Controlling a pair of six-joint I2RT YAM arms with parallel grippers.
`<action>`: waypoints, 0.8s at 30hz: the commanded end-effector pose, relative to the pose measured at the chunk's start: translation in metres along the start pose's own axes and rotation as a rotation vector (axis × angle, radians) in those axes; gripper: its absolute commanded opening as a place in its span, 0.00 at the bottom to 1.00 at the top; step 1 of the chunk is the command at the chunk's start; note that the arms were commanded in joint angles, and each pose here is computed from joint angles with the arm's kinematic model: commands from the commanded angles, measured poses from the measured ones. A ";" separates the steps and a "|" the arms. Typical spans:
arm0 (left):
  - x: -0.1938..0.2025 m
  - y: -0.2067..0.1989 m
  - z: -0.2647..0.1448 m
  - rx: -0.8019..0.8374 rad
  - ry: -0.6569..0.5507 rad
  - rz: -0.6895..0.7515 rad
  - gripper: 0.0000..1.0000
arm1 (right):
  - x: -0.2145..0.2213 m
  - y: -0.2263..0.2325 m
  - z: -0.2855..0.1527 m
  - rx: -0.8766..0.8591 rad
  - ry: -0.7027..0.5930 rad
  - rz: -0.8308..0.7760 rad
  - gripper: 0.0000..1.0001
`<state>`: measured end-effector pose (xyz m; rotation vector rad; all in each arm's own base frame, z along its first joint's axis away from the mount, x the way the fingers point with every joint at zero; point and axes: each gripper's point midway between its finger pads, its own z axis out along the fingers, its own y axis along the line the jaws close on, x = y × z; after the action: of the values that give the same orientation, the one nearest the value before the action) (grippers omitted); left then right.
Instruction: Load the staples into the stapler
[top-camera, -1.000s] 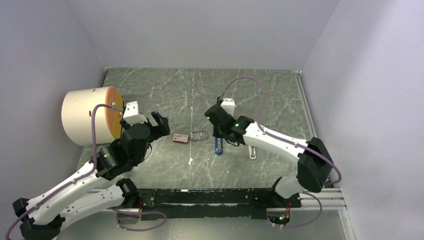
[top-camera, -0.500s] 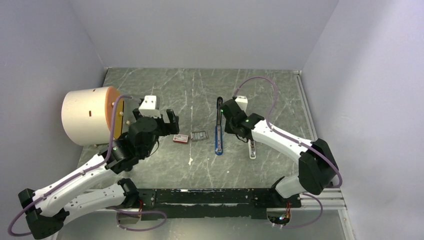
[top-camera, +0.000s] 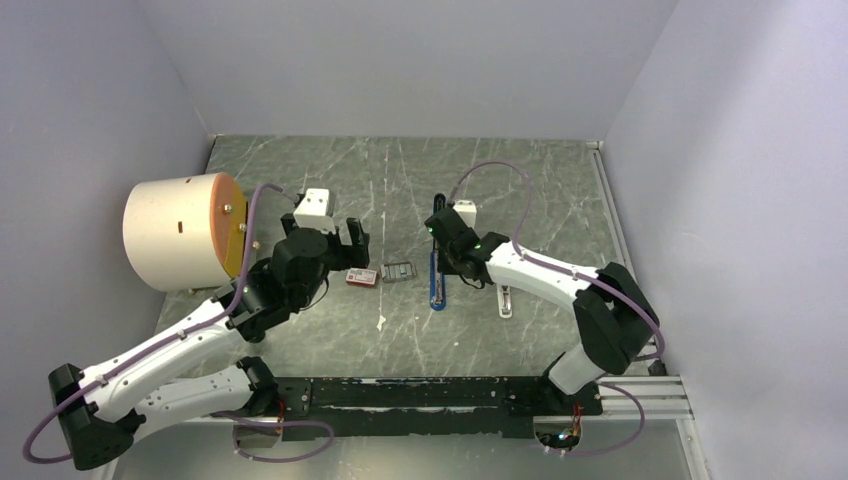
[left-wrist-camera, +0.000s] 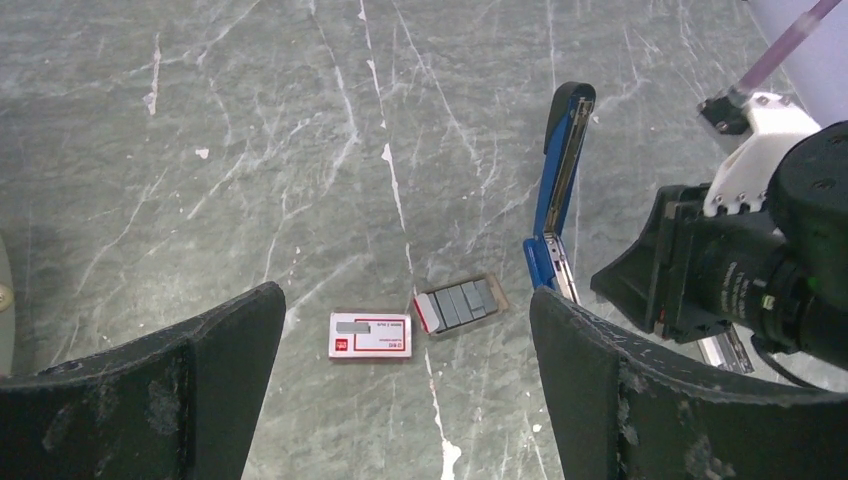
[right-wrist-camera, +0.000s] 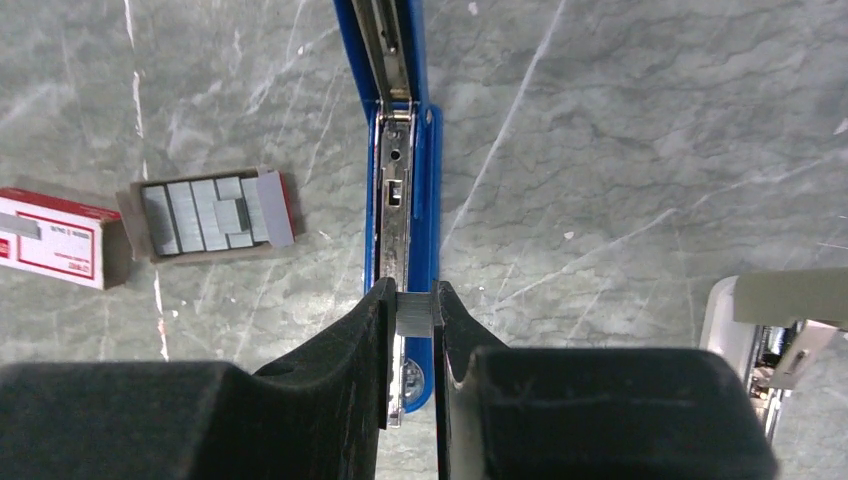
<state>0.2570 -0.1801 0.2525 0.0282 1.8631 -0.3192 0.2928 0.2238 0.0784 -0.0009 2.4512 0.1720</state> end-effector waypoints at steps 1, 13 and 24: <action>-0.002 0.005 0.005 -0.032 -0.024 -0.039 0.97 | -0.004 0.013 0.004 -0.015 -0.019 -0.020 0.20; 0.005 0.006 0.007 -0.041 -0.010 -0.049 0.97 | 0.007 0.023 0.012 0.011 -0.034 -0.060 0.19; 0.007 0.007 0.008 -0.045 -0.004 -0.050 0.97 | 0.004 0.021 0.018 0.018 -0.081 -0.097 0.18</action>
<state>0.2581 -0.1786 0.2383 -0.0101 1.8904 -0.3128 0.2893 0.2452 0.0634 -0.0974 2.4183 0.1268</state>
